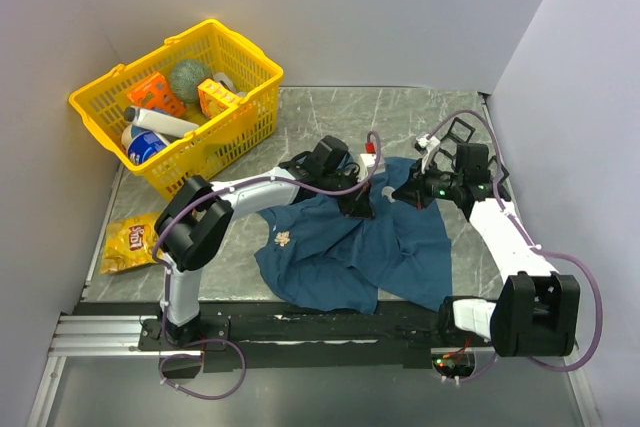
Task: Remove the brooch from the garment
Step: Remove the brooch from the clothes.
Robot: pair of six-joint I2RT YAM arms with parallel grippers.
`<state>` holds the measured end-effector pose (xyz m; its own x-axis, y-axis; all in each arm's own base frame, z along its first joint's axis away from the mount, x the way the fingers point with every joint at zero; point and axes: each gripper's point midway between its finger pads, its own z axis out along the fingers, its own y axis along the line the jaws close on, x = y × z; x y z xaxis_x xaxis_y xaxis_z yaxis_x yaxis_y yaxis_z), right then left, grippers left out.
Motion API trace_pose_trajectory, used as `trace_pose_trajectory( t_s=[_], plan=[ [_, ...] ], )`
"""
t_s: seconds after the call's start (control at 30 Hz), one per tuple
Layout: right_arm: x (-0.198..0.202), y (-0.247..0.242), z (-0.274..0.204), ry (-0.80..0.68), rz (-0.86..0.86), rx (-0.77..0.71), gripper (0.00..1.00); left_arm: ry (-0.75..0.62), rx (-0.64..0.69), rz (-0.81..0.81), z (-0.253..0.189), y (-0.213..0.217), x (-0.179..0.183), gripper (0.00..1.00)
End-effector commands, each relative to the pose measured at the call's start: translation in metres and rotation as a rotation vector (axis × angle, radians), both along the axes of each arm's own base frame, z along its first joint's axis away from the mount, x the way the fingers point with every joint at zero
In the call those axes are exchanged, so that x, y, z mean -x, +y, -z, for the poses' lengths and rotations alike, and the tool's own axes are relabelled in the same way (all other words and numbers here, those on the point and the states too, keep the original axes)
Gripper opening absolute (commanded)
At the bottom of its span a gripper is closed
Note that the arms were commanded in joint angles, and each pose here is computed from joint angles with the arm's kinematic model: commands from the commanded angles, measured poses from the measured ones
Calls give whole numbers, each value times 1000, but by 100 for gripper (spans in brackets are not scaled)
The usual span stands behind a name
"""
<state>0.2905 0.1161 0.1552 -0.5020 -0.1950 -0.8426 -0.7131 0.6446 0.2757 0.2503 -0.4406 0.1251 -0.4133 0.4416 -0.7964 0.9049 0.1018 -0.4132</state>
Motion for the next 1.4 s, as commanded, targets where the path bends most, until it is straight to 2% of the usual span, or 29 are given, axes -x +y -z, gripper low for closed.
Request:
trace_pose_trajectory(
  t_s=[0.0,0.17,0.43,0.67,1.13,1.37],
  plan=[
    [-17,-1,-3,-57,17,35,0,1,15,39,-8,-8,6,1],
    [-20,5,-1,-66,13,49,0,-29,10,55,-5,-8,5,1],
    [-49,-12,1,-105,203,99,0,-5,-7,68,3,-10,5,1],
    [-56,-18,3,-113,255,123,0,-10,-13,73,-2,-11,3,1],
    [-52,-22,3,-138,228,170,0,-137,-98,74,3,9,-3,1],
    [-50,-26,1,-146,217,177,0,-201,-223,97,17,41,2,13]
  ],
)
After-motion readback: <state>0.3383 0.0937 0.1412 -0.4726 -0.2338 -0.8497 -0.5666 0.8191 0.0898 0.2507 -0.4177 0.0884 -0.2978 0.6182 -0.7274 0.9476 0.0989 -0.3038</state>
